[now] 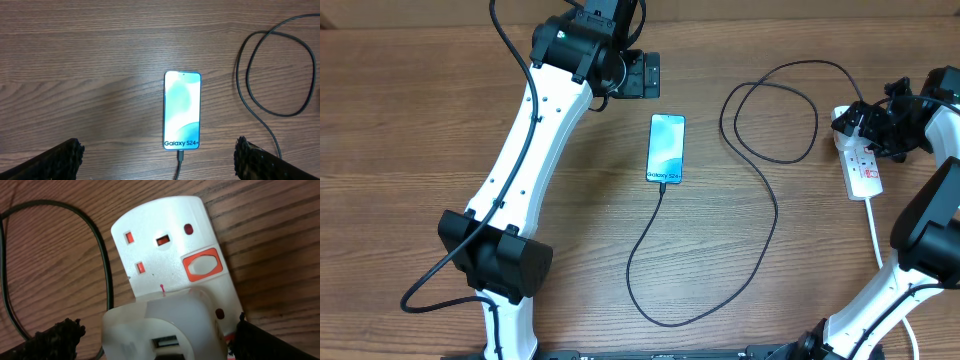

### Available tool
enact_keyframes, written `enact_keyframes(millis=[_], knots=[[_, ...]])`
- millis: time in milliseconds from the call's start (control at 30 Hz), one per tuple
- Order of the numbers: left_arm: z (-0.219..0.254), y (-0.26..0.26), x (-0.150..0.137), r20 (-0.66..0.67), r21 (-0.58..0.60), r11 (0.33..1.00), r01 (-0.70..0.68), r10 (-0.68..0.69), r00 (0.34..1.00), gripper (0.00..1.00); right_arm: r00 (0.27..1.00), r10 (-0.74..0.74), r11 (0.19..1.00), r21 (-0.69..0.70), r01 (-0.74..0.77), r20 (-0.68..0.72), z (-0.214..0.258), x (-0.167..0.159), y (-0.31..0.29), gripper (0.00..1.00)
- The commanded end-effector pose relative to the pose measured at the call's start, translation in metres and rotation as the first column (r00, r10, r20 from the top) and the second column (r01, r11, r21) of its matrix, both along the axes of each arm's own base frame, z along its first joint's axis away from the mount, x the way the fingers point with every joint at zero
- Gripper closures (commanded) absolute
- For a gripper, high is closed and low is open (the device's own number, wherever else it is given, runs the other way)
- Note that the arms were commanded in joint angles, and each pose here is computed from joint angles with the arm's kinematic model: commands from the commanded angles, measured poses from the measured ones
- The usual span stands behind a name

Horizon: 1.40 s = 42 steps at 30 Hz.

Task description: Plug charger to phone and switch on socket

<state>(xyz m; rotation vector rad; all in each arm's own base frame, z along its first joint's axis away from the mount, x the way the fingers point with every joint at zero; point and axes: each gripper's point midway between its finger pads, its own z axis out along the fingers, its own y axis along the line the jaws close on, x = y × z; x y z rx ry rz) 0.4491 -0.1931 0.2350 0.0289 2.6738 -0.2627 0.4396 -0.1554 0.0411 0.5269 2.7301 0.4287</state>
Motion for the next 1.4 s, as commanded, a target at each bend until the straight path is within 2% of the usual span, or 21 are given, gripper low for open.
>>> enact_keyframes(millis=[0, 400, 567, 1367], knots=[[0.000, 0.004, 0.002, 0.010, 0.023, 1.000, 0.009, -0.009, 1.000, 0.00, 0.999, -0.003, 1.000, 0.009, 0.004, -0.031, -0.007, -0.003, 0.002, 0.00], [0.000, 0.004, 0.002, 0.010, 0.023, 1.000, 0.009, -0.009, 1.000, 0.00, 0.999, 0.014, 0.998, 0.067, -0.012, -0.031, -0.005, -0.005, 0.014, 0.00], [0.000, 0.004, 0.002, 0.010, 0.023, 1.000, 0.009, -0.009, 1.000, 0.00, 0.997, 0.071, 0.991, 0.112, -0.071, 0.008, 0.000, -0.003, 0.024, 0.00], [0.000, 0.004, 0.002, 0.010, 0.023, 1.000, 0.009, -0.009, 1.000, 0.00, 0.993, 0.115, 0.985, 0.134, -0.110, -0.035, -0.003, -0.014, 0.038, 0.00]])
